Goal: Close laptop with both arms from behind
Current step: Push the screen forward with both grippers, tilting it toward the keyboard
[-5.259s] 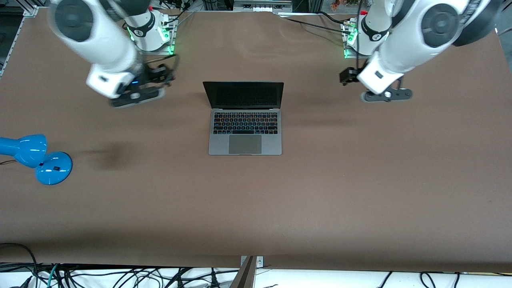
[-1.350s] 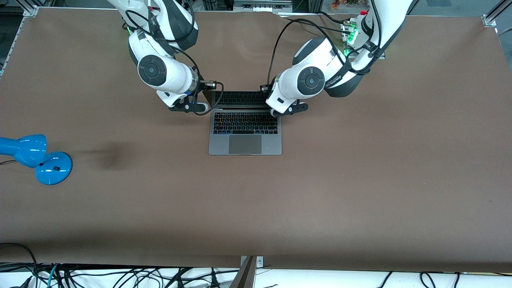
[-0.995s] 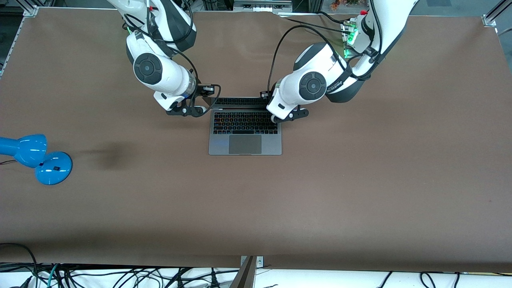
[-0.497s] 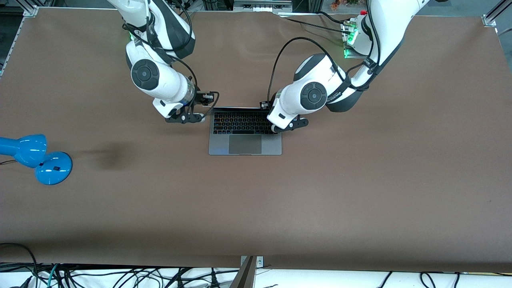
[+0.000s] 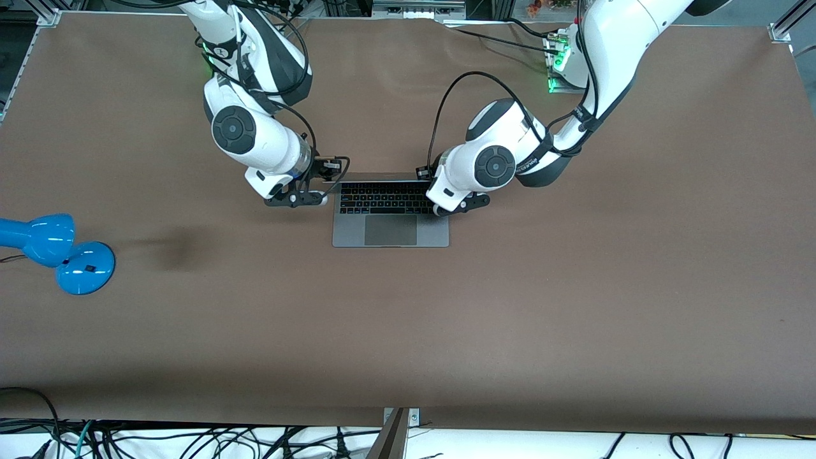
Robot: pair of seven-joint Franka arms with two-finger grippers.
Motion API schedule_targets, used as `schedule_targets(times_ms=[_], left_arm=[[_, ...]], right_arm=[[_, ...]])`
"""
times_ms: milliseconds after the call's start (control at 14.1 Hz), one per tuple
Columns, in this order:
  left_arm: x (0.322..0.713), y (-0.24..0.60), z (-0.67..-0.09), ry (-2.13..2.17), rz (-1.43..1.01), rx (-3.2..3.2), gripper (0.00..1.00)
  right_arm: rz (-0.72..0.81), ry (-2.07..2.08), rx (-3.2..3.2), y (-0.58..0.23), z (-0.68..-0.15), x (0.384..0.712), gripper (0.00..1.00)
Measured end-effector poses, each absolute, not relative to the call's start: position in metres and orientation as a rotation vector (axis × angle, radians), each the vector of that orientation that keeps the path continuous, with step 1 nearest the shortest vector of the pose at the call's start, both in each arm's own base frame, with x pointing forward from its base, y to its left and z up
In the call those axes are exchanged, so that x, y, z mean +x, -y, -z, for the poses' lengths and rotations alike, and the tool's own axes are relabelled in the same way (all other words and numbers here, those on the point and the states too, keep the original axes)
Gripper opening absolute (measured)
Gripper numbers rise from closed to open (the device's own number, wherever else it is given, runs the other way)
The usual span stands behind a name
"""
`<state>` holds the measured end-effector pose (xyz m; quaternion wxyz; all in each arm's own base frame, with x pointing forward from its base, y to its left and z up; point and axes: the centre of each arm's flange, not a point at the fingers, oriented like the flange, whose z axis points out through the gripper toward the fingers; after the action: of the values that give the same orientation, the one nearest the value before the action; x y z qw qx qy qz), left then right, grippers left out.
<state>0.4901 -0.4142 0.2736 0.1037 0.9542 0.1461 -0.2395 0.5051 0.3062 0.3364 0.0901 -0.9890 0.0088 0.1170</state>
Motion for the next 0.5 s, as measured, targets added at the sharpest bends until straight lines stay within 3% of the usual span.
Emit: schedule_targets(times_ms=[497], left_arm=[[0.497,0.413,-0.265,-0.435,0.655,2.813,0.01]], right_arm=[[-0.262,0.011,-2.949,-0.308,-0.328,0.521,0.01]])
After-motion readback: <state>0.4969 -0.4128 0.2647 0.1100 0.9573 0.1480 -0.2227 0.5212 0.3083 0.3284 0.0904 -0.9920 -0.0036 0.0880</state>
